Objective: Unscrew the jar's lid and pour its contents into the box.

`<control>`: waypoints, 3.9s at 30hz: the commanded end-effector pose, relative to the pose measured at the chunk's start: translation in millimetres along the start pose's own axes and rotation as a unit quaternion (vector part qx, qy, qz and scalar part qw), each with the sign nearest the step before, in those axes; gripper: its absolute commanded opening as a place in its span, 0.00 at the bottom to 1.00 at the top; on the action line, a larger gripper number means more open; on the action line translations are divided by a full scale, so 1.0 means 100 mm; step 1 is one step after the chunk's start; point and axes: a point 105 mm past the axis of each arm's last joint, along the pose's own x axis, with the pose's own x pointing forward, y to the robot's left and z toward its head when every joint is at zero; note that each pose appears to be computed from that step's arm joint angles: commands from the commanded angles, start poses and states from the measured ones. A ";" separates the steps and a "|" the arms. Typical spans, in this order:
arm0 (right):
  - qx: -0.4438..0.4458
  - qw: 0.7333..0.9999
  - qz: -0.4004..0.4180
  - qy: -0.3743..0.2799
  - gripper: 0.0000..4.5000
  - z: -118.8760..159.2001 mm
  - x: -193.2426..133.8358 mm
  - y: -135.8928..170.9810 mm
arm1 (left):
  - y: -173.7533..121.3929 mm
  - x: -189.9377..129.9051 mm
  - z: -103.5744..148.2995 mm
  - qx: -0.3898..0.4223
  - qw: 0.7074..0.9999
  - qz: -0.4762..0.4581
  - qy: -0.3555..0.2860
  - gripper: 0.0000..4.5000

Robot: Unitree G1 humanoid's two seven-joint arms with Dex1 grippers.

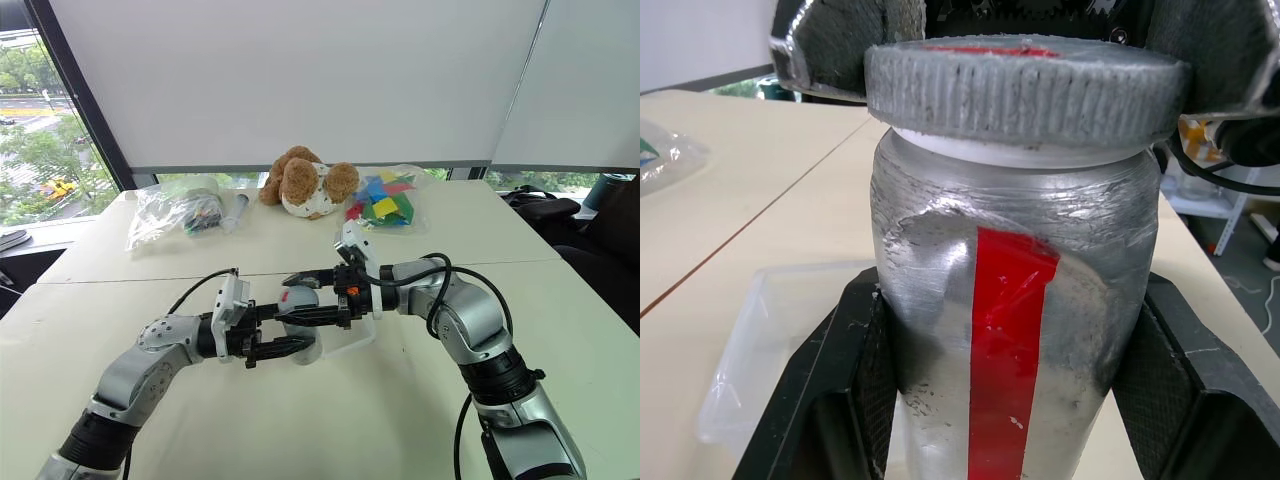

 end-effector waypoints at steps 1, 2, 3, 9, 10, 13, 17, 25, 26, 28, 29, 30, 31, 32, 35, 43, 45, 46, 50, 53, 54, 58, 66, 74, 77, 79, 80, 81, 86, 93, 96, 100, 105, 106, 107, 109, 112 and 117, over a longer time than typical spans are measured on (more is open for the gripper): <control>0.004 0.994 0.041 -0.098 0.52 0.40 -0.03 0.12 | -0.04 0.01 0.10 0.021 1.000 -0.005 -0.010 0.50; 0.029 0.990 0.047 -0.127 0.52 0.48 -0.07 0.13 | -0.04 0.00 0.10 0.021 1.000 -0.005 -0.010 0.50; 0.047 0.986 0.059 -0.148 0.52 0.54 -0.11 0.16 | -0.04 -0.01 0.10 0.021 1.000 -0.005 -0.010 0.50; 0.126 0.964 0.040 -0.229 0.52 0.72 -0.46 0.11 | -0.04 -0.04 0.10 0.021 1.000 -0.003 -0.010 0.50; 0.117 0.969 -0.004 -0.216 0.52 0.66 -0.56 0.03 | -0.04 -0.05 0.11 0.022 1.000 -0.002 -0.010 0.50; 0.070 0.976 -0.141 -0.150 0.52 0.35 -0.93 -0.23 | -0.02 -0.11 0.13 0.023 1.000 0.005 -0.011 0.50; 0.011 0.955 -0.286 -0.077 0.52 -0.14 -1.51 -0.47 | 0.11 -0.25 0.19 0.031 0.999 0.020 -0.009 0.50; -0.022 0.899 -0.436 0.032 0.52 -1.16 -2.21 -0.59 | 0.38 -0.31 0.40 0.040 0.999 0.027 -0.021 0.50; -0.014 0.888 -0.459 0.035 0.52 -1.29 -2.25 -0.61 | 0.40 -0.29 0.40 0.036 0.999 0.025 -0.017 0.50; -0.008 0.876 -0.481 0.039 0.52 -1.43 -2.28 -0.64 | 0.43 -0.26 0.40 0.032 0.999 0.023 -0.013 0.50; 0.002 0.874 -0.486 0.033 0.52 -1.48 -2.28 -0.64 | 0.43 -0.24 0.41 0.032 0.999 0.023 -0.013 0.50; 0.007 0.873 -0.486 0.029 0.52 -1.50 -2.28 -0.64 | 0.44 -0.24 0.41 0.033 0.999 0.022 -0.013 0.50; 0.017 0.874 -0.485 0.015 0.52 -1.50 -2.28 -0.64 | 0.45 -0.22 0.41 0.033 0.999 0.023 -0.013 0.50; 0.018 0.883 -0.468 0.025 0.63 -1.54 -2.25 -0.59 | 0.46 -0.21 0.41 0.031 0.999 0.023 -0.009 0.50; 0.022 0.886 -0.463 0.023 0.95 -1.56 -2.27 -0.51 | 0.48 -0.17 0.41 0.027 0.999 0.023 -0.004 0.50; -0.071 0.899 -0.432 -0.005 0.99 -0.90 -2.29 -0.22 | 0.76 -0.10 0.32 0.101 0.988 0.100 0.064 0.50; -0.098 0.924 -0.368 0.021 0.99 -0.75 -2.07 -0.04 | 0.81 -0.09 0.29 0.131 0.982 0.108 0.081 0.50; -0.115 0.935 -0.331 0.048 0.99 -0.73 -1.96 0.06 | 0.84 -0.08 0.28 0.142 0.979 0.114 0.087 0.50; -0.127 0.944 -0.301 0.043 0.99 -0.56 -1.78 0.24 | 0.96 0.01 0.23 0.224 0.958 0.127 0.123 0.50; -0.127 0.946 -0.294 0.053 0.99 -0.55 -1.72 0.34 | 1.08 0.10 0.27 0.331 0.920 0.154 0.145 0.50; -0.122 0.945 -0.298 0.051 0.99 -0.56 -1.71 0.36 | 1.12 0.14 0.33 0.358 0.908 0.173 0.132 0.50; -0.102 0.939 -0.325 0.043 0.99 -0.63 -1.72 0.41 | 1.08 0.33 0.41 0.571 0.791 0.177 0.130 0.50; -0.093 0.927 -0.362 0.024 0.99 -0.62 -1.72 0.41 | 0.90 0.59 0.28 0.802 0.576 0.141 0.067 0.50; -0.087 0.921 -0.379 0.011 0.99 -0.63 -1.69 0.41 | 0.89 0.63 0.18 0.914 0.387 0.119 0.016 0.50; -0.085 0.920 -0.382 0.002 0.99 -0.62 -1.66 0.40 | 0.87 0.65 0.20 0.934 0.331 0.133 -0.009 0.50; -0.083 0.919 -0.385 -0.003 0.99 -0.61 -1.65 0.39 | 0.83 0.67 0.20 0.944 0.302 0.133 -0.025 0.50; -0.082 0.919 -0.386 -0.005 0.99 -0.61 -1.64 0.39 | 0.83 0.69 0.15 0.945 0.305 0.118 -0.023 0.50; -0.081 0.919 -0.385 -0.005 0.99 -0.62 -1.63 0.40 | 0.82 0.69 0.13 0.946 0.303 0.115 -0.027 0.50; -0.076 0.920 -0.385 -0.009 0.99 -0.63 -1.61 0.40 | 0.84 0.64 0.09 0.936 0.331 0.117 -0.020 0.50; -0.065 0.929 -0.363 -0.022 0.99 -0.65 -1.56 0.39 | 1.02 0.36 0.51 0.756 0.599 0.265 -0.018 0.50; -0.079 0.938 -0.335 -0.026 0.99 -0.64 -1.49 0.39 | 1.23 0.04 0.67 0.589 0.729 0.348 -0.010 0.50; -0.116 0.949 -0.290 -0.041 0.99 -0.62 -1.37 0.37 | 1.32 -0.38 0.57 0.379 0.842 0.383 0.012 0.50; -0.168 0.953 -0.235 -0.093 0.99 -0.54 -1.18 0.33 | 1.22 -0.98 0.35 0.173 0.881 0.440 0.015 0.50; -0.177 0.953 -0.224 -0.101 0.99 -0.52 -1.13 0.32 | 1.20 -1.13 0.34 0.136 0.872 0.471 0.000 0.50; -0.179 0.954 -0.215 -0.110 0.99 -0.51 -1.08 0.31 | 1.19 -1.28 0.31 0.105 0.860 0.500 -0.011 0.50; -0.188 0.952 -0.202 -0.131 0.99 -0.45 -0.99 0.28 | 1.10 -1.54 0.23 0.059 0.834 0.548 -0.029 0.50; -0.193 0.953 -0.180 -0.153 0.99 -0.40 -0.85 0.27 | 0.91 -1.90 0.04 0.030 0.796 0.604 -0.032 0.50; -0.181 0.956 -0.165 -0.159 0.99 -0.42 -0.76 0.28 | 0.72 -2.28 -0.23 -0.007 0.736 0.676 -0.032 0.50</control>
